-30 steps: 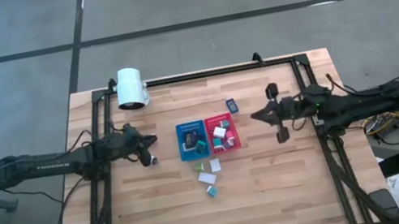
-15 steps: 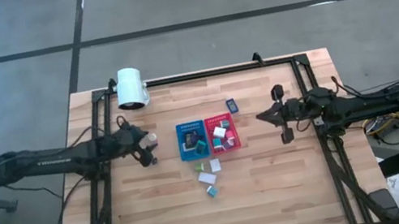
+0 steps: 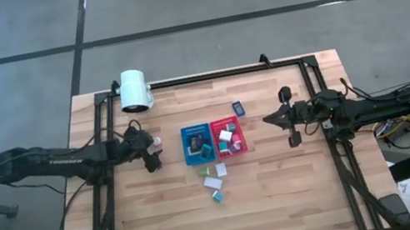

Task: Pick & Place Office items
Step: Put the pink charger adapter into the red bin

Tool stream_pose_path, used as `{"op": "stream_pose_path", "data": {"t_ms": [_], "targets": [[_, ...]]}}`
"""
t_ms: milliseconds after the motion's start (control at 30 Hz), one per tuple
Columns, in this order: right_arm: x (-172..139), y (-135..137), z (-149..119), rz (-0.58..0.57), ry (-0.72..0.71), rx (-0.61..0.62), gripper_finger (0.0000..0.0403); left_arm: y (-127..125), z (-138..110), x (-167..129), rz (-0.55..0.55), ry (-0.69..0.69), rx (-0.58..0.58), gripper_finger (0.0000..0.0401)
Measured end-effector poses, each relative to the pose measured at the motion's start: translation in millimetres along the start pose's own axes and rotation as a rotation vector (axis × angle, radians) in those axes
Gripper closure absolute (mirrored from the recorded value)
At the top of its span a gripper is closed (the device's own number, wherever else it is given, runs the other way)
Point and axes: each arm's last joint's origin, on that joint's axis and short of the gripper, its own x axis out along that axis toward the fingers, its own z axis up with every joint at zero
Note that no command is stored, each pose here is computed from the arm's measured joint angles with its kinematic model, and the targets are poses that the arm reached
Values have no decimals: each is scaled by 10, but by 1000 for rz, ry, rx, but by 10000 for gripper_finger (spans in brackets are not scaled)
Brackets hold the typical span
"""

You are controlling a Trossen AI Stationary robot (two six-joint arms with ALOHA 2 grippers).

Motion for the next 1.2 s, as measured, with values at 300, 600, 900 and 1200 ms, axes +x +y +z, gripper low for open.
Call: {"op": "stream_pose_path", "data": {"t_ms": [300,600,900,1200], "targets": [[0,0,-1,0,1,-10,394,30,24,85,47,-7,8,109],[0,0,-2,0,2,-17,394,30,31,96,50,-10,65,260],[0,0,-3,0,3,-17,394,25,102,88,55,-84,60,277],[-1,4,-39,4,36,-4,394,-17,345,-93,-133,-353,60,277]]}}
